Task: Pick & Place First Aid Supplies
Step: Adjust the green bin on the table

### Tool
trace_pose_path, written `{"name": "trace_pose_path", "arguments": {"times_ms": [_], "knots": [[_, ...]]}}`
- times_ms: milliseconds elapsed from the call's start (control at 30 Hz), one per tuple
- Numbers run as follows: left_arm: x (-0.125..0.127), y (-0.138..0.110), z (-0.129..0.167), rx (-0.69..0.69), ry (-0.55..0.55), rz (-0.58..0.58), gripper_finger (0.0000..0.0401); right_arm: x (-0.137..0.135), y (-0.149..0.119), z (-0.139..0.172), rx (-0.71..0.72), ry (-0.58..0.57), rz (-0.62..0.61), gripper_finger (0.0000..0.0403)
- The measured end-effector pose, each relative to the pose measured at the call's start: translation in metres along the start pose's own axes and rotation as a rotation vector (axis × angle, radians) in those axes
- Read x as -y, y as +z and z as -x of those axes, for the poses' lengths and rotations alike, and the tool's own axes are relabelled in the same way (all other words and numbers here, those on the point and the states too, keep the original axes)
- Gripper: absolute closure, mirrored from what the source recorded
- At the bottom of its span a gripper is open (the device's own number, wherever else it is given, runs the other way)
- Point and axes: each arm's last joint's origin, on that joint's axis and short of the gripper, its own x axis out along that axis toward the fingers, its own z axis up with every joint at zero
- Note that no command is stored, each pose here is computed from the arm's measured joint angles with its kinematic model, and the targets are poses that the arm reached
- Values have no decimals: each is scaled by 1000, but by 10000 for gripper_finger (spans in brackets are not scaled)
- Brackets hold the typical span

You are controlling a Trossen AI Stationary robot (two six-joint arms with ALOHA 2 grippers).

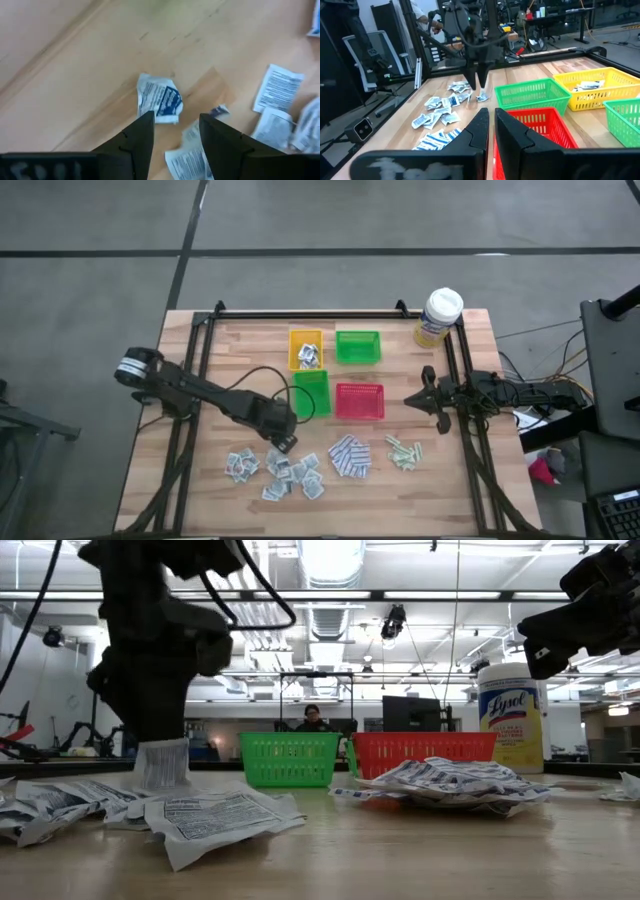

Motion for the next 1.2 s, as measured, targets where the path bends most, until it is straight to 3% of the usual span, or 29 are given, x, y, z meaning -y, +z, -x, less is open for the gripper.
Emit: {"name": "trace_pose_path", "arguments": {"times_ms": [333, 533, 733, 1033, 1200], "knots": [[8, 7, 28, 80, 30, 4, 234, 0, 0, 0, 0, 0, 0, 374], [17, 17, 44, 218, 57, -67, 234, 0, 0, 0, 0, 0, 0, 374], [27, 35, 59, 390, 122, -209, 234, 0, 0, 0, -1, 0, 0, 374], [31, 76, 42, 450, 127, -392, 234, 0, 0, 0, 0, 0, 0, 374], [27, 89, 24, 390, 131, -451, 234, 0, 0, 0, 0, 0, 0, 374]]}}
